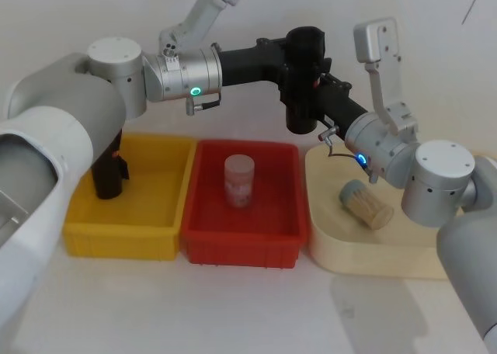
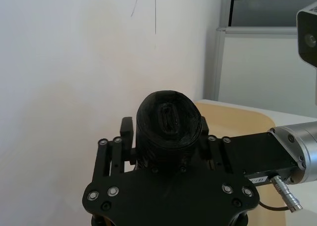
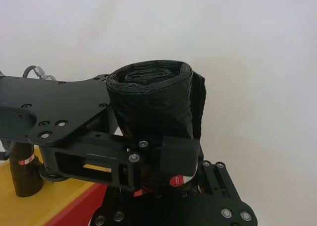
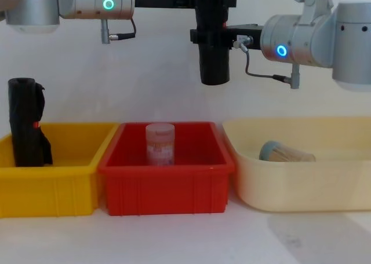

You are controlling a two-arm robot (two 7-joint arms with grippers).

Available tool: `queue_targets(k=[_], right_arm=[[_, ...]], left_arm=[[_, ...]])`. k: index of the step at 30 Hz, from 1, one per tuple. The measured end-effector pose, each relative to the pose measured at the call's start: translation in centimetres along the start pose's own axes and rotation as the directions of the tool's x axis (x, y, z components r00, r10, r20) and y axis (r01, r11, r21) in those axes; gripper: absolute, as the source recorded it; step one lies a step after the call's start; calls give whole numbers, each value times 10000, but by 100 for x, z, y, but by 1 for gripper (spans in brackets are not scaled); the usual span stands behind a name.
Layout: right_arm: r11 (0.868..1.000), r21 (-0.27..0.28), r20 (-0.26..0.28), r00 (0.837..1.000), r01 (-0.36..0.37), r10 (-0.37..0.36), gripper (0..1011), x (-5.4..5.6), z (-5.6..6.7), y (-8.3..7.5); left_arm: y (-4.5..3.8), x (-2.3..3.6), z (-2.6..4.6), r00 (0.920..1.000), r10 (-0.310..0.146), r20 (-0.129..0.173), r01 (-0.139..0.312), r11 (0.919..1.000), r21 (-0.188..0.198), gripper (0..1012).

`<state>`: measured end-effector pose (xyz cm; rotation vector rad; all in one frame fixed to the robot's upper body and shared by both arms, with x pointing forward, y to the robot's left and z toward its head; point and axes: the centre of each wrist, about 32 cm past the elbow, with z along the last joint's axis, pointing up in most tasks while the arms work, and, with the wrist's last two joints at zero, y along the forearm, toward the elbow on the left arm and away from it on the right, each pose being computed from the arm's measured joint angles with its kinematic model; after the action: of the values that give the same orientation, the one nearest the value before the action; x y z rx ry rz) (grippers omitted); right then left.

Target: Pick up the garbage bag with the one hand and transfer it to the other hand.

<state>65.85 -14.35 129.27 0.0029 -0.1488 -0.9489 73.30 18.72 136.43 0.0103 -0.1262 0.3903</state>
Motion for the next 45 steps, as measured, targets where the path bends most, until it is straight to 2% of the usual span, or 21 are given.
queue_targets(k=[1,4,5,7,11,17,22,27,30,33,36,38,40,41,43,45], right_arm=[[10000,1,-1,10000,-1,1,572,-1,0,0],[10000,7,-3,10000,10,-10,572,1,0,0],[10000,11,-5,10000,35,-35,572,5,1,-2],[9999,23,-6,9999,120,-120,572,18,2,-7],[9995,39,-3,9995,322,-322,572,57,4,-26],[9972,41,-7,9972,747,-747,572,162,5,-75],[9927,12,-19,9927,1205,-1205,572,304,6,-142],[9837,-57,-12,9837,1798,-1798,572,523,0,-291],[9806,-94,-20,9806,1958,-1958,572,588,-10,-367],[9756,-128,-11,9757,2192,-2193,571,684,-25,-535],[9728,-132,8,9729,2311,-2311,571,746,-36,-698],[9728,-153,0,9729,2312,-2312,571,757,-38,-737],[9718,-159,39,9719,2354,-2354,572,808,-43,-902],[9718,-159,39,9719,2354,-2354,571,808,-43,-902],[9727,-203,62,9729,2311,-2311,571,843,-43,-1033],[9735,-221,98,9737,2277,-2275,571,856,-41,-1097]], left_arm=[[0,0,0,10000,1,-1,-1,10000,0,740],[0,0,0,10000,0,0,0,10000,0,794],[0,0,0,10000,1,-1,-1,10000,0,859],[0,0,0,10000,1,0,-1,10000,0,921],[0,0,0,10000,4,0,-4,10000,0,1000],[0,0,0,10000,5,0,-5,10000,0,1000],[0,0,0,10000,7,0,-7,10000,1,1000],[0,0,0,10000,7,0,-7,10000,0,1000],[0,0,0,10000,7,0,-7,10000,1,1000],[0,0,0,10000,7,0,-7,10000,0,1000],[-1,0,0,10000,6,0,-6,10000,1,1000],[0,0,0,10000,8,-1,-8,10000,0,1000],[0,0,0,10000,7,0,-7,10000,0,1000],[0,0,0,10000,7,0,-7,10000,0,1000],[0,0,0,10000,7,0,-7,10000,0,1000],[0,0,0,10000,7,-1,-7,10000,0,1000]])
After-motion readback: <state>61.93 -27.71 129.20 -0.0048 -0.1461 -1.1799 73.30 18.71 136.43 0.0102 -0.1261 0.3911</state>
